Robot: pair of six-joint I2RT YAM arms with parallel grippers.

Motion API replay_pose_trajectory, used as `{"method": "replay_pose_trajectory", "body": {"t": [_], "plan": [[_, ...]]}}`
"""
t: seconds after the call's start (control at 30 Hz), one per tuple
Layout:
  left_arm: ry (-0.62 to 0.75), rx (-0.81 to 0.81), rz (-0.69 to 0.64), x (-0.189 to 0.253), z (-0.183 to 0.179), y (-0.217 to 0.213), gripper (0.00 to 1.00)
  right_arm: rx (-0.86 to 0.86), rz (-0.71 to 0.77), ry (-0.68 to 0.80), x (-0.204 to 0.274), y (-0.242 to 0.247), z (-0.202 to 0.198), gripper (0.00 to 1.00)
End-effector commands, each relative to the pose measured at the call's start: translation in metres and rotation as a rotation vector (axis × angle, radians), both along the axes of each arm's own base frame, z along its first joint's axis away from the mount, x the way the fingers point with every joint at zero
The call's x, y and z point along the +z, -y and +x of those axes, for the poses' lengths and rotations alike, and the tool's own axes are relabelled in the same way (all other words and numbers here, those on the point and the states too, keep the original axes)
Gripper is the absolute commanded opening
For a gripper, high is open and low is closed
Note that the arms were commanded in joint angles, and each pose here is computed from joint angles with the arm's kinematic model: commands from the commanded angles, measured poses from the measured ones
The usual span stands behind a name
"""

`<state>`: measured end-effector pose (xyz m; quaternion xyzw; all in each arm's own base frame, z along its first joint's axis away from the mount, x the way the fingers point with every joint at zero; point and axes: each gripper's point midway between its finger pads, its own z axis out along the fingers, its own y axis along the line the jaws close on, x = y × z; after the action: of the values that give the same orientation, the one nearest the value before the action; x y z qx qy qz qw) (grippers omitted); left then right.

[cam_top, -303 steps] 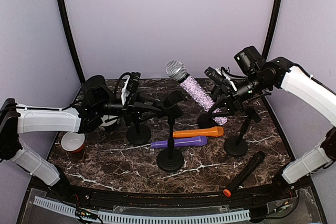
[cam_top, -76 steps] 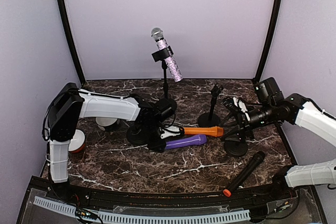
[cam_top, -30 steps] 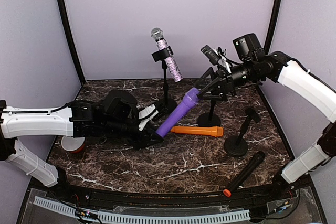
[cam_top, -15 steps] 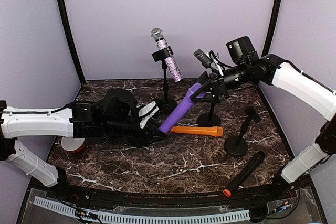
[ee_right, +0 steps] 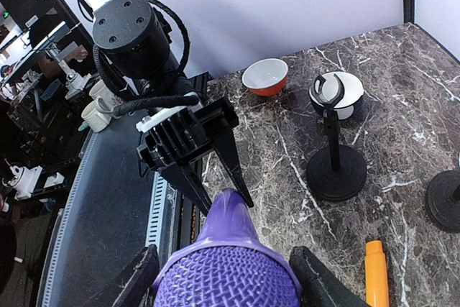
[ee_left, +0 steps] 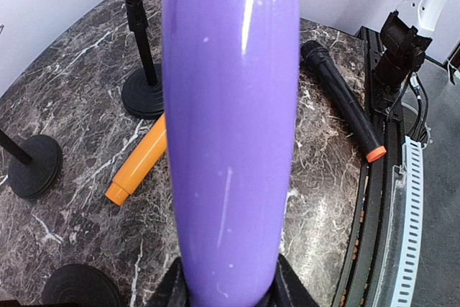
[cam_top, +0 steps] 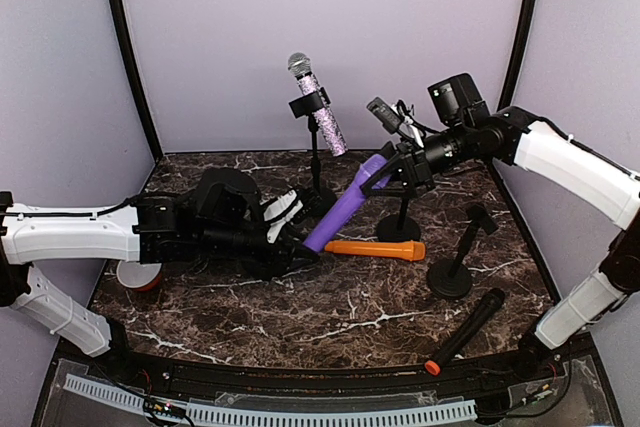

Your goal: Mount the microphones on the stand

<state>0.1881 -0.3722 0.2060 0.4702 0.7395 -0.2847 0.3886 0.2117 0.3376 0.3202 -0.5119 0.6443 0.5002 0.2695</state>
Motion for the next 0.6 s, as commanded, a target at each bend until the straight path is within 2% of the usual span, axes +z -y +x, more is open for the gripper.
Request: {"method": "replay_pose_trajectory", "body": {"t": [0.0,0.17,0.3,0.4,0.43,0.5,0.57], "plan": [[0.014,-0.004,-0.047,0.013,0.001,0.004,0.00,0.020,0.029,-0.009,0.003,-0.006,0.000,0.62],[0.015,-0.006,-0.043,0.012,0.002,0.005,0.00,0.016,0.026,-0.017,0.001,-0.007,0.002,0.59],[0.015,-0.004,-0.037,0.010,0.003,0.006,0.00,0.022,0.032,-0.018,0.001,-0.008,0.002,0.52],[0.014,0.009,-0.028,0.007,0.005,0.005,0.01,0.017,0.034,-0.015,0.003,-0.009,0.003,0.37],[0.014,0.019,-0.024,0.006,0.007,0.005,0.09,0.013,0.031,-0.011,0.003,-0.009,0.004,0.31],[0.021,0.059,-0.013,0.003,0.013,0.001,0.34,0.008,0.025,-0.006,0.003,-0.009,0.006,0.21],[0.030,0.099,-0.007,0.002,0.018,-0.004,0.53,0.004,0.019,-0.001,0.004,-0.007,0.005,0.13]]}}
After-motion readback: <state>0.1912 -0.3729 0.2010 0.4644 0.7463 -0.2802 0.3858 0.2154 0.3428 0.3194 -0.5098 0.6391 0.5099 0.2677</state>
